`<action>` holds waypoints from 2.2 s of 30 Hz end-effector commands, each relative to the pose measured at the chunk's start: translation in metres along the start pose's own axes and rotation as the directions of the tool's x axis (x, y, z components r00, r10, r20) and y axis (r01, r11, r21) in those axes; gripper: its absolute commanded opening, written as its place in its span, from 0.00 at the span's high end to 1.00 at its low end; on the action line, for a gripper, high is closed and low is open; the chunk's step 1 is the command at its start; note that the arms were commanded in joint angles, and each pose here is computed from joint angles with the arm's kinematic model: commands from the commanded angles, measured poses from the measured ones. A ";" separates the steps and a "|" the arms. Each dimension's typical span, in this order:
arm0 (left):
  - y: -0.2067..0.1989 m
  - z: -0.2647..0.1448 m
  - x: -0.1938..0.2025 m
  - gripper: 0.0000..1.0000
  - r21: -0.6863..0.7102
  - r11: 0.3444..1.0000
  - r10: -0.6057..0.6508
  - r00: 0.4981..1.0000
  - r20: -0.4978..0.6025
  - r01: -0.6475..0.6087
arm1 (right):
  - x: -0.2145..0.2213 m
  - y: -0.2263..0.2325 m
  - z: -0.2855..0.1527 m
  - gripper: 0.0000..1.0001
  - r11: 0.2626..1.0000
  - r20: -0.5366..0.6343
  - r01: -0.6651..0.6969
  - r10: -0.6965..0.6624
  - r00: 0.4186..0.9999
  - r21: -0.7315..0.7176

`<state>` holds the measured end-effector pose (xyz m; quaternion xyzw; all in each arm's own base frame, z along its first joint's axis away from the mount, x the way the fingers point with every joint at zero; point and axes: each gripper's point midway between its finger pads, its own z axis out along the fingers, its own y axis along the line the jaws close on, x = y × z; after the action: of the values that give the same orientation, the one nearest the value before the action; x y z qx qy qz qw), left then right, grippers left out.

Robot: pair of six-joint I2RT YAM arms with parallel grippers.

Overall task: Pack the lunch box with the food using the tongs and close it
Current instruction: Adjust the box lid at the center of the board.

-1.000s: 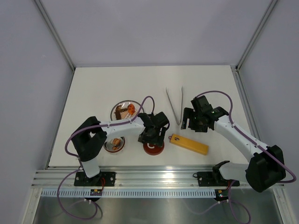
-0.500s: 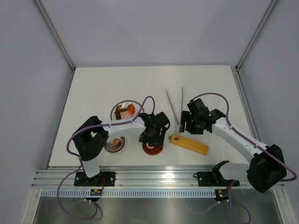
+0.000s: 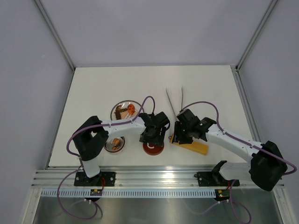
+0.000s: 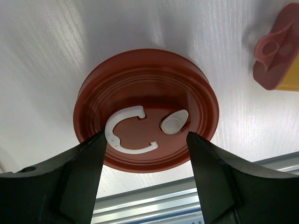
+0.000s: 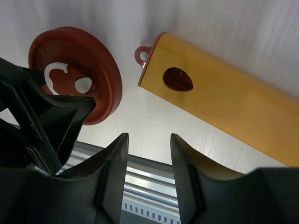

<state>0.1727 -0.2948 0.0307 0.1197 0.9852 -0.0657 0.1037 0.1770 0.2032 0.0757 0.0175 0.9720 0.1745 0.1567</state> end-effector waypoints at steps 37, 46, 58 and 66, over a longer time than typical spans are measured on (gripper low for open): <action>-0.006 -0.048 -0.030 0.52 0.198 0.975 -0.128 0.984 0.126 0.101 | 0.023 0.029 0.043 0.76 0.997 -0.067 -0.054 0.050 0.997 -0.060; 0.028 -0.039 -0.021 0.90 0.167 0.973 -0.181 0.976 0.117 0.161 | 0.030 0.030 0.055 0.79 1.000 -0.096 0.003 -0.004 0.995 -0.005; 0.020 -0.029 -0.013 0.89 0.197 0.968 -0.165 0.985 0.044 0.153 | 0.025 0.049 0.060 0.81 0.999 -0.086 0.035 -0.037 0.996 -0.023; 0.021 -0.030 -0.015 0.76 0.200 0.966 -0.180 0.983 0.047 0.167 | 0.002 0.048 0.038 0.78 1.000 0.046 0.008 -0.007 0.999 -0.014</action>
<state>0.1807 -0.2649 0.0567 0.0421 0.9810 -0.1544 0.1096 0.1701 0.2580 0.0333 0.0022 0.9766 0.1717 0.1295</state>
